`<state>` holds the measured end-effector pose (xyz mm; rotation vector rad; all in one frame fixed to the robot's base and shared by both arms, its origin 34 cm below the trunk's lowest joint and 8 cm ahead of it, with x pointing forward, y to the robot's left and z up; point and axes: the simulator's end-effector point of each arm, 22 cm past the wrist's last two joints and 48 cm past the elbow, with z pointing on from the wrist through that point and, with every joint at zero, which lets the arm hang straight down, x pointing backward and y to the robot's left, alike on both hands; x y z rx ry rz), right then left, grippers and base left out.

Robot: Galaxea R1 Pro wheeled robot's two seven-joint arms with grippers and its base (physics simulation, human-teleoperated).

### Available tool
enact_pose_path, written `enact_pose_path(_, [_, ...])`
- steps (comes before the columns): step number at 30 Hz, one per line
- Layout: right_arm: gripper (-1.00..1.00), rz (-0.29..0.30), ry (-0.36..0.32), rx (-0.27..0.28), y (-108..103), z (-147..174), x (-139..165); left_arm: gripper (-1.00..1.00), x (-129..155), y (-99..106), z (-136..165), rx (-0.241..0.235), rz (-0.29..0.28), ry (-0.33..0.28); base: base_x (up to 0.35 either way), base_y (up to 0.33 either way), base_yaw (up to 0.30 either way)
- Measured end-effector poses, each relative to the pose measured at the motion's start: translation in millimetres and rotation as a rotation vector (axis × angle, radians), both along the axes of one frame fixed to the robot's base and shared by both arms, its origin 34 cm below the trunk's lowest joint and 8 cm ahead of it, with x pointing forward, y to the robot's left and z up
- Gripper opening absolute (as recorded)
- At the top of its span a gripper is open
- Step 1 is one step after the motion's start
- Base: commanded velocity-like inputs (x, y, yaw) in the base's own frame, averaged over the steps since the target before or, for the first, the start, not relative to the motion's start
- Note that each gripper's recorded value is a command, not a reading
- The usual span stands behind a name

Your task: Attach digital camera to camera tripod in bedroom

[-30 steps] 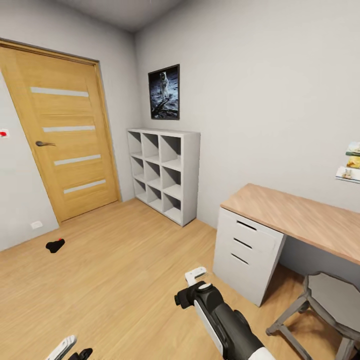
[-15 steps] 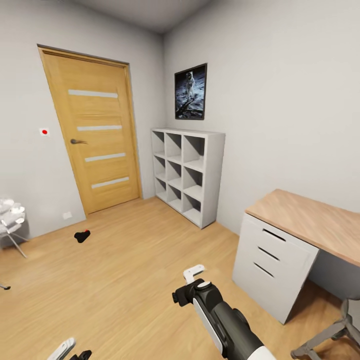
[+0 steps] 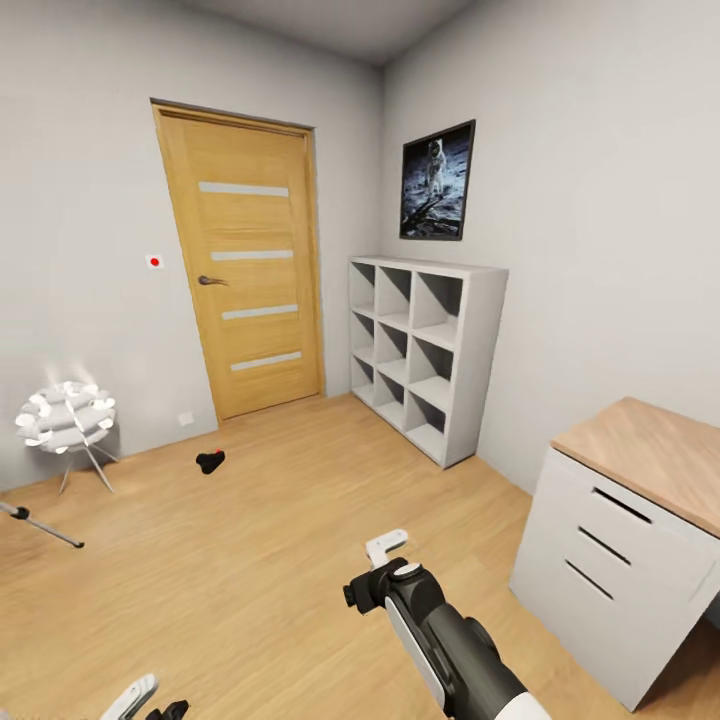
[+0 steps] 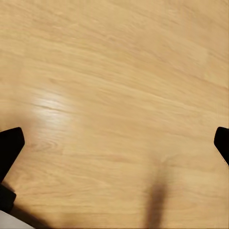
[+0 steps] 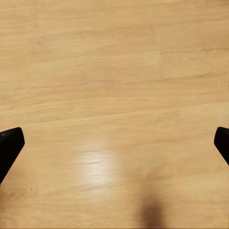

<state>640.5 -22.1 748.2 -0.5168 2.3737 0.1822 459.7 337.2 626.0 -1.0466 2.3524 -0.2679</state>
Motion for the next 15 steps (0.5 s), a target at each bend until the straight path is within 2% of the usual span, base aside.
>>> enact_pose_path(7, [1.0, 0.0, 0.0, 0.0, 0.0, -0.2, -0.3, 1.0, 0.0, 0.0, 0.0, 0.001, -0.001, 0.0, 0.307, 0.005, 0.288])
enact_pose_path(15, [1.0, 0.001, 0.0, 0.001, 0.3, 0.2, -0.3, 1.0, -0.2, 0.6, -0.1, 0.002, -0.001, 0.001, 0.323, 0.087, 0.259])
